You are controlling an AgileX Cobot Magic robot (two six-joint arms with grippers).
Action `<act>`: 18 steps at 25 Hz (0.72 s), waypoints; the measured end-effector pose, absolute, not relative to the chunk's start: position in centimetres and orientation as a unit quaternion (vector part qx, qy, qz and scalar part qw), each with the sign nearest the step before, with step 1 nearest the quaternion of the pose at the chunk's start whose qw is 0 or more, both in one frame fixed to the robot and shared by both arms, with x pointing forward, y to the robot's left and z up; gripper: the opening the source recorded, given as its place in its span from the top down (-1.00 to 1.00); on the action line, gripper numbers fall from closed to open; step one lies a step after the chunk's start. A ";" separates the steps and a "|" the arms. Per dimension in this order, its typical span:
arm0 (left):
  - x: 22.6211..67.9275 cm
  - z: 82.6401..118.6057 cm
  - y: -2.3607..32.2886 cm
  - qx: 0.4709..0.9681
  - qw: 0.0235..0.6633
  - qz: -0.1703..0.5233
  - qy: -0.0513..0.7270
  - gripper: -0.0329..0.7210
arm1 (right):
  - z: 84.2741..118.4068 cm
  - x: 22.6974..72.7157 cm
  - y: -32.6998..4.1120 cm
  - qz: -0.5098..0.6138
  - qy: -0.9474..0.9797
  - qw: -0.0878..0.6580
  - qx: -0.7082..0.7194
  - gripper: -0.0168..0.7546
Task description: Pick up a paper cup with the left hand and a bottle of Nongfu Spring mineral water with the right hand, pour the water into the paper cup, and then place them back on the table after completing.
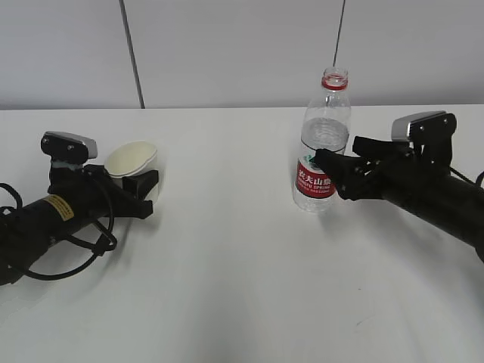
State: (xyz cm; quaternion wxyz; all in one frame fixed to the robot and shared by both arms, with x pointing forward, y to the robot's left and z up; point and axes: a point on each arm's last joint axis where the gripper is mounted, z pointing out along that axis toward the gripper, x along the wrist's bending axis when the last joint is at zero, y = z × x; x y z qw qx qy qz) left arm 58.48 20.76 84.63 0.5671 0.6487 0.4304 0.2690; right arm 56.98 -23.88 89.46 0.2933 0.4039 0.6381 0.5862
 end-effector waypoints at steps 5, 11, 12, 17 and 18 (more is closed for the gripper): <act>58.5 84.6 20.8 0.649 0.567 0.269 0.430 -0.07 | 88.7 58.5 -23.5 0.593 0.643 0.284 0.393 -0.76; 58.5 84.6 20.8 0.649 0.567 0.269 0.430 -0.07 | 88.2 60.0 -22.2 0.603 0.647 0.278 0.376 -0.76; 58.5 84.6 20.8 0.649 0.567 0.269 0.430 -0.07 | 88.1 60.3 -22.1 0.602 0.647 0.279 0.375 -0.76; 58.5 84.6 20.8 0.648 0.567 0.269 0.430 -0.07 | 87.6 60.9 -22.0 0.600 0.650 0.277 0.376 -0.74; 58.5 84.6 20.8 0.648 0.567 0.269 0.430 -0.07 | 87.6 60.8 -22.0 0.599 0.651 0.277 0.375 -0.71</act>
